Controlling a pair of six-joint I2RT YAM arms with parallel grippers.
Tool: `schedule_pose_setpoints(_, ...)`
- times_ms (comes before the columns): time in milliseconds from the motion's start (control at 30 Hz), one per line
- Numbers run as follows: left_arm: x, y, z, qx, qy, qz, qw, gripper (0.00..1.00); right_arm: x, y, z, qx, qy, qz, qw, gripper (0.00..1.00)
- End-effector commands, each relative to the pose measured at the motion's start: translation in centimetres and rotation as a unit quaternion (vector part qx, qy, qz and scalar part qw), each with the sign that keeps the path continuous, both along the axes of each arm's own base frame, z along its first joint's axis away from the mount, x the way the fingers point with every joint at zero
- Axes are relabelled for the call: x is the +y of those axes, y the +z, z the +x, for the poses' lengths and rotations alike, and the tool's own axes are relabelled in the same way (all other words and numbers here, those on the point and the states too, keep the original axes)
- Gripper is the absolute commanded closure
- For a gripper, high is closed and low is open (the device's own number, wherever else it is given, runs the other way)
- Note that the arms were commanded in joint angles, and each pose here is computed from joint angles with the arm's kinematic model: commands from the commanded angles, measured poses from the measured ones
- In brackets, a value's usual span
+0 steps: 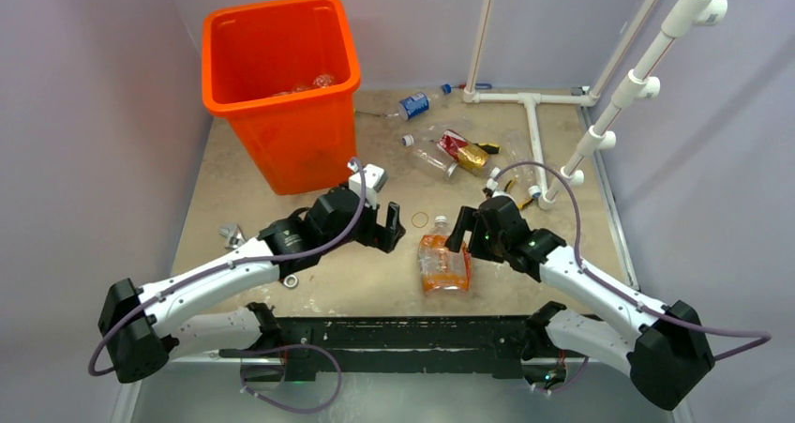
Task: Put the plastic bottles in the bin
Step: Pick up the plastic bottle at the center of the board.
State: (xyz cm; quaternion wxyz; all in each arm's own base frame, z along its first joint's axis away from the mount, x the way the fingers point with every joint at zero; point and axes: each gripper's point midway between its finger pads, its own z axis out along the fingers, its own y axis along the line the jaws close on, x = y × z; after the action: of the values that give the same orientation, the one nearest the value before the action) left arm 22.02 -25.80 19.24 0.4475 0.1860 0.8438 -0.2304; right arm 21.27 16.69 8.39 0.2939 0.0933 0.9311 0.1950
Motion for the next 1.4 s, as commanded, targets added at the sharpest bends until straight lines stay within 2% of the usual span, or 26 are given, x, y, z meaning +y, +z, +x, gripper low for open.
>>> schedule_pose_setpoints(0,-4.1,-2.6,-2.0,0.088,-0.035,-0.103,0.99,0.12,0.3,-1.6,-1.0,0.023,-0.015,0.025,0.999,0.16)
schedule_pose_setpoints(100,-6.0,-5.3,-2.6,0.135,-0.046,-0.135,0.98,0.15,0.4,-2.6,-1.4,0.028,-0.017,0.036,0.999,0.19)
schedule_pose_setpoints(200,-6.9,-7.6,-2.8,0.163,-0.049,-0.135,0.976,0.16,0.9,-2.8,-1.5,0.022,-0.014,0.058,0.998,0.24)
schedule_pose_setpoints(467,-8.1,-10.3,-3.6,0.187,-0.062,-0.125,0.972,0.24,2.4,-3.6,-1.2,0.007,0.004,0.098,0.995,0.38)
schedule_pose_setpoints(567,-8.3,-11.7,-3.9,0.199,-0.062,-0.114,0.971,0.28,2.5,-3.6,-1.1,0.002,0.007,0.101,0.995,0.47)
schedule_pose_setpoints(667,-8.1,-12.5,-4.0,0.204,-0.058,-0.107,0.971,0.32,2.6,-2.7,-0.9,-0.015,0.011,0.109,0.994,0.65)
schedule_pose_setpoints(733,-8.1,-12.3,-3.8,0.2,-0.055,-0.107,0.972,0.33,2.8,-1.8,-0.8,-0.034,0.023,0.119,0.992,0.71)
schedule_pose_setpoints(967,-8.2,-9.1,-3.0,0.163,-0.054,-0.136,0.976,0.33,2.9,2.3,-0.4,-0.105,0.04,0.144,0.983,1.0)
schedule_pose_setpoints(1167,-7.5,-4.1,-2.1,0.109,-0.046,-0.158,0.98,0.28,2.8,6.3,0.3,-0.168,0.061,0.145,0.973,1.0)
schedule_pose_setpoints(1267,-6.0,0.6,-1.0,0.047,-0.022,-0.17,0.984,0.18,2.8,10.0,0.6,-0.23,0.08,0.15,0.958,1.0)
schedule_pose_setpoints(1367,-3.9,7.0,-0.1,-0.032,0.004,-0.205,0.978,0.09,3.0,13.8,0.2,-0.301,0.113,0.163,0.933,1.0)
